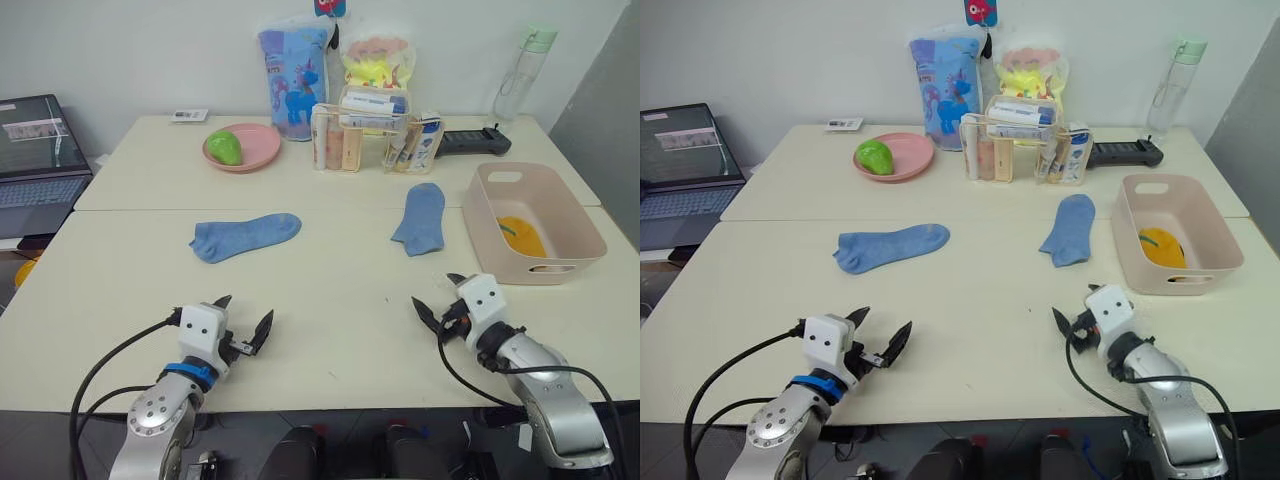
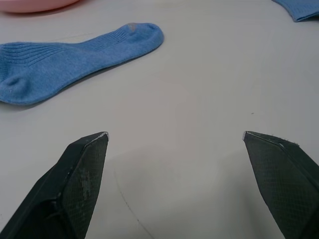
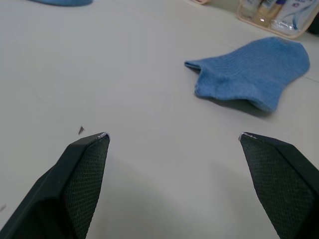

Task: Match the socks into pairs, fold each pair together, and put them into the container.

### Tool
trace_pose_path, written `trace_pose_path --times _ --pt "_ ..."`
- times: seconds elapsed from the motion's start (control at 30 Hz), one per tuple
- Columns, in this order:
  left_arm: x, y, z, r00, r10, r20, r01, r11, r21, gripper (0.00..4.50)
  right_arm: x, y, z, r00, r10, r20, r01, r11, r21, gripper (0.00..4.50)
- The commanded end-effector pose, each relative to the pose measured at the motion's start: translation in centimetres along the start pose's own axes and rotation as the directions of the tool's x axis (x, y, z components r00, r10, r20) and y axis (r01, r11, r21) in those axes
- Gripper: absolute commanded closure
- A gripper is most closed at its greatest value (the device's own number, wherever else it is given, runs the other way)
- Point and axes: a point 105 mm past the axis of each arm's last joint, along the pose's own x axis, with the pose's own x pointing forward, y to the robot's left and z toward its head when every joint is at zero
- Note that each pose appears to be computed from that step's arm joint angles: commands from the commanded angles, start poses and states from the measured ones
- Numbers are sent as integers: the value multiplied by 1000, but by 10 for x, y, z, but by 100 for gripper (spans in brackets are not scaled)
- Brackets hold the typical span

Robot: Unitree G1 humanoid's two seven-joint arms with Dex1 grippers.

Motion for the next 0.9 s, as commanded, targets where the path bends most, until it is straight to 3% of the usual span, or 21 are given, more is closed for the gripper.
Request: trace_pose_path --times 0.03,0.1,0.2,0.3,0.5,0.63,0.8,0.9 --pt "7 16 16 999 11 42 -14 996 90 0 2 10 26 990 120 80 -116 992 -51 3" --pt "12 21 19 999 -1 41 -4 991 136 0 3 17 31 976 201 83 -194 977 -92 3" --pt "29 49 32 1000 12 26 -17 983 183 0 7 24 52 938 325 121 -315 944 -97 3" --pt "44 71 38 999 -22 -37 31 964 264 0 11 31 64 901 416 119 -401 906 -132 3" --pt "49 114 26 988 66 -139 -13 935 353 0 19 34 70 899 418 132 -399 905 -148 3" --pt "49 127 13 975 93 -201 -4 914 406 0 19 41 74 894 423 146 -406 904 -136 3" --pt "63 125 10 979 70 -192 9 923 385 0 20 42 81 891 428 153 -409 901 -142 3" --pt "71 124 8 979 66 -193 15 921 390 61 20 41 84 889 431 158 -411 900 -146 0"
